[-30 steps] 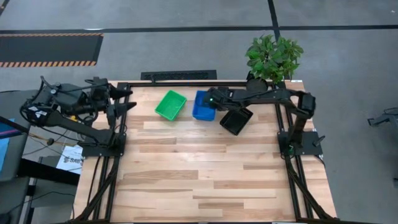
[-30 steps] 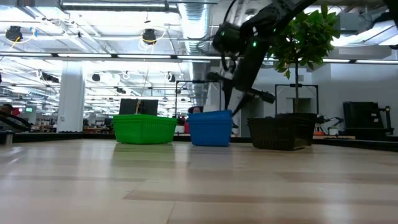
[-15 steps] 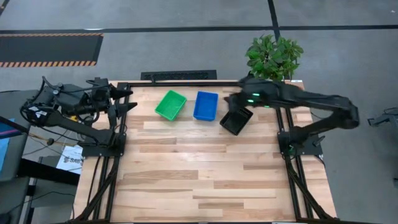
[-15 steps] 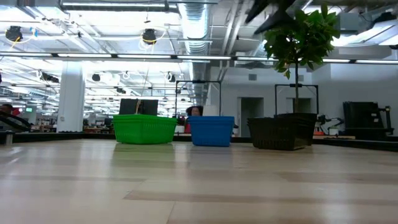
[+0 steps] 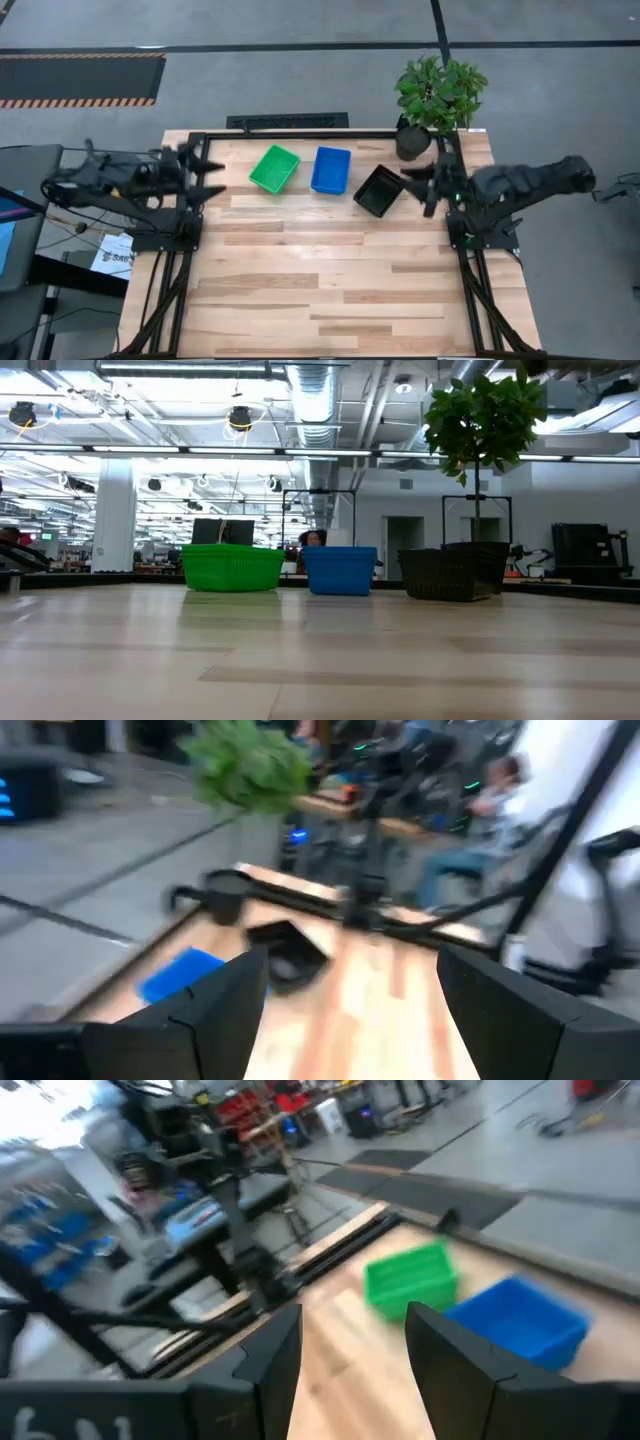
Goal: Stack baskets by color
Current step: Return to Home Position
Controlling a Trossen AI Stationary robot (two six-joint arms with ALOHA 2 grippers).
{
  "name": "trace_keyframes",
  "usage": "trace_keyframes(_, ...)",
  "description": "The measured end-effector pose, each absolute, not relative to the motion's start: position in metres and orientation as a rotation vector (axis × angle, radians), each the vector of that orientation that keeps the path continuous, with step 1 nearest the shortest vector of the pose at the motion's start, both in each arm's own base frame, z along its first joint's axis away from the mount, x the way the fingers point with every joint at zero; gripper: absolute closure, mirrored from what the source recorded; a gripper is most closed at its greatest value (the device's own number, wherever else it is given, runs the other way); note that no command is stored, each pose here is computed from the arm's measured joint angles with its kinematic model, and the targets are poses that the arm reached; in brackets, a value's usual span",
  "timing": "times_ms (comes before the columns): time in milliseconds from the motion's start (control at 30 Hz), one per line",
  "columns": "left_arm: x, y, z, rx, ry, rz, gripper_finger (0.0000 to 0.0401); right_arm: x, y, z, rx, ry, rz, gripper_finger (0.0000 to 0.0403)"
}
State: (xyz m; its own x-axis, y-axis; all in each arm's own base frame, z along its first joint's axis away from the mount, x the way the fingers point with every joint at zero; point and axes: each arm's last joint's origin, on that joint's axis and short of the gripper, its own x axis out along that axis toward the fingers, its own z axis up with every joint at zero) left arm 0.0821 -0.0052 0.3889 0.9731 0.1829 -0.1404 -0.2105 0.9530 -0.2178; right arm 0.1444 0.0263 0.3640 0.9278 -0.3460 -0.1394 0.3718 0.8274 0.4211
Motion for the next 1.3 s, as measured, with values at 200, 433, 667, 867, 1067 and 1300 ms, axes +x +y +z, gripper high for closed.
trace_keyframes(200,0.082,-0.008,0.295,-0.357,0.076,0.113,0.0122,0.133,0.041,0.273,0.598,-0.075,-0.292,0.0206)
trace_keyframes(433,0.071,-0.007,0.228,-0.475,-0.014,0.025,0.0122,0.111,0.046,0.210,0.572,-0.303,-0.177,0.0203)
trace_keyframes(667,0.081,-0.011,0.211,-0.378,0.062,-0.019,0.0122,0.098,0.054,0.203,0.357,-0.301,-0.070,0.0205)
trace_keyframes(867,0.087,-0.014,0.187,-0.370,0.098,-0.077,0.0122,0.098,0.060,0.192,0.355,-0.204,-0.045,0.0209)
trace_keyframes(1067,0.095,-0.018,0.171,-0.401,0.029,-0.149,0.0122,0.099,0.062,0.183,0.357,-0.128,-0.045,0.0205)
trace_keyframes(1300,0.096,-0.018,0.170,-0.398,-0.003,-0.165,0.0122,0.100,0.059,0.171,0.382,-0.059,-0.178,0.0207)
